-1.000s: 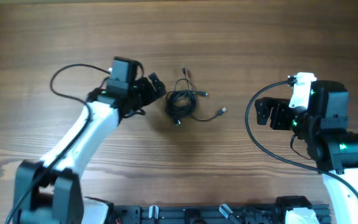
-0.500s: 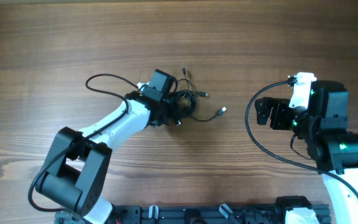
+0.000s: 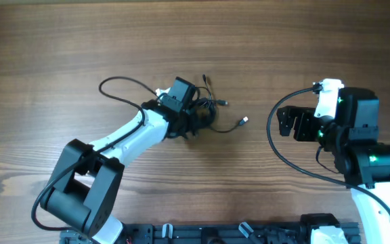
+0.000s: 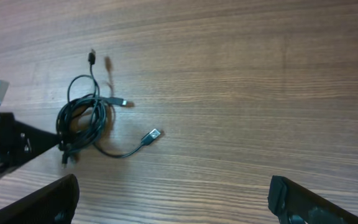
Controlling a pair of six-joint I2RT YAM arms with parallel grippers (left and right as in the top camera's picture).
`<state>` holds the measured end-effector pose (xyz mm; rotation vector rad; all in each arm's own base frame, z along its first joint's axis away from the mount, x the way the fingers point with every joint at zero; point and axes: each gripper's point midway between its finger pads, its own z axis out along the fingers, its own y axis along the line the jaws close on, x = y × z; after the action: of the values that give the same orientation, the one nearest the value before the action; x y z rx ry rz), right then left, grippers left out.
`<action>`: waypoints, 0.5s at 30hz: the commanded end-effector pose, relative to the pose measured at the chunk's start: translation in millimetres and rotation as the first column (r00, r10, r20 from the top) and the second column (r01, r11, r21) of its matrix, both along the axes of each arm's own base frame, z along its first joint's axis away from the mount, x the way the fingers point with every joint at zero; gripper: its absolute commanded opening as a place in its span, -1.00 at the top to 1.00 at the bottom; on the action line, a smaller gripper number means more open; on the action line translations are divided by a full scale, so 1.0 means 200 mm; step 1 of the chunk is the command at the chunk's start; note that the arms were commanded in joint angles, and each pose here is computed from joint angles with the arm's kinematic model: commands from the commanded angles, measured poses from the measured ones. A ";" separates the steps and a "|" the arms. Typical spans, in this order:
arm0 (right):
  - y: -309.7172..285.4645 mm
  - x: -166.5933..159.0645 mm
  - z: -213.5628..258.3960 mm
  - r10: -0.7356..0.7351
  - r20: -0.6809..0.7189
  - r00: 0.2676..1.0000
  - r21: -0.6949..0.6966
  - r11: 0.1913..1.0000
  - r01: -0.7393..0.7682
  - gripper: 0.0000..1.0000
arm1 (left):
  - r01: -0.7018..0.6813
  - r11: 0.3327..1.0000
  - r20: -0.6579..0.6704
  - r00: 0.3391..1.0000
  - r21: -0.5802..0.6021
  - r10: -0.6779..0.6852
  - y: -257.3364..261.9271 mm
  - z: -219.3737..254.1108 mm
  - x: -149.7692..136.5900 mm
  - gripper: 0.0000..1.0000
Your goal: Untangle cables
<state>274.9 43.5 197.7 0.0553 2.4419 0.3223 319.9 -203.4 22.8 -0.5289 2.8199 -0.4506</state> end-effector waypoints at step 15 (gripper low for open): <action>0.17 0.06 -0.18 0.125 -0.170 0.978 0.174 0.980 -0.095 -0.87 | 0.201 0.980 0.134 0.970 0.006 -0.200 -0.06 0.43 0.04 -0.38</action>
<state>281.5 72.4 153.3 0.0305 2.6231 0.5516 327.9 -233.7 126.0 -0.0190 2.7055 -0.6520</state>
